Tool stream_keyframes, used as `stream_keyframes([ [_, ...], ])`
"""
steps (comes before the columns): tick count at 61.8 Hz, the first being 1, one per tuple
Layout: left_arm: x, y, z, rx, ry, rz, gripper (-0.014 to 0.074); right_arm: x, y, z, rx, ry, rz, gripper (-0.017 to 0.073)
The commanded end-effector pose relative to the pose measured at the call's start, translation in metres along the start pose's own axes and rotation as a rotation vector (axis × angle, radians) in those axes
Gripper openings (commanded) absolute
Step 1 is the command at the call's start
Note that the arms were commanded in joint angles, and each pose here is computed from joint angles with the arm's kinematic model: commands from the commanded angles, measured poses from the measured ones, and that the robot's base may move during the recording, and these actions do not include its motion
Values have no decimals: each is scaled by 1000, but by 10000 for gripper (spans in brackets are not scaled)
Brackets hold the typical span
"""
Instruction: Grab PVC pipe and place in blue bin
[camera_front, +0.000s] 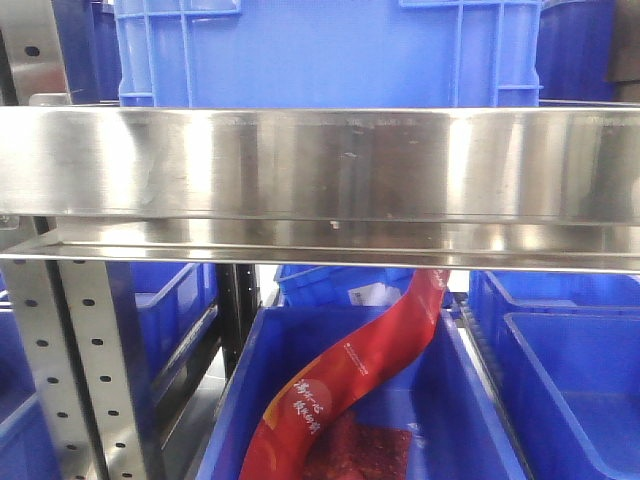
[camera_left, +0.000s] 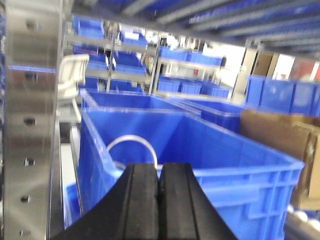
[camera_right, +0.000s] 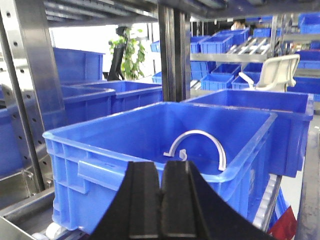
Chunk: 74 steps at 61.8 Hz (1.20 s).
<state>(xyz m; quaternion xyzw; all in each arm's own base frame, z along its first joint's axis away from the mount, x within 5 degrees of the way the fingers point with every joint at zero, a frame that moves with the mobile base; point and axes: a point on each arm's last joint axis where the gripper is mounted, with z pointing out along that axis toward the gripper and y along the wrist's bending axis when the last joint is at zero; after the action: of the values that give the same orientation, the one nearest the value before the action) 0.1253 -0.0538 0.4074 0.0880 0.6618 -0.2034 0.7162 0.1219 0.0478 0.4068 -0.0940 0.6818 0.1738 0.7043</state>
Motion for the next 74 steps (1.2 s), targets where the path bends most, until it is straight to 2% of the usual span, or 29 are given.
stream_keyframes([
  [1, -4, 0, -3, 3, -36, -7, -111, -3, 0, -2, 1, -29, -17, -168],
  [42, -4, 0, -3, 3, -36, -7, -111, 1, 0, -2, 1, 1, -17, -168],
  [44, -4, 0, -3, 3, -36, -7, -111, 4, -1, -2, 4, 15, -33, -168],
  [46, -4, 0, -3, 3, -36, -7, -111, 7, -3, -2, 19, 16, -74, -168],
  [49, -4, 0, -3, 3, -36, -7, -111, 11, -6, -5, 40, 1, -106, -168],
  [57, -4, 0, -3, 3, -36, -7, -111, 23, -15, -17, 113, -72, -95, -168],
  [74, -4, 0, -3, 3, -36, -7, -111, 80, -42, -53, 387, -44, -108, -168],
])
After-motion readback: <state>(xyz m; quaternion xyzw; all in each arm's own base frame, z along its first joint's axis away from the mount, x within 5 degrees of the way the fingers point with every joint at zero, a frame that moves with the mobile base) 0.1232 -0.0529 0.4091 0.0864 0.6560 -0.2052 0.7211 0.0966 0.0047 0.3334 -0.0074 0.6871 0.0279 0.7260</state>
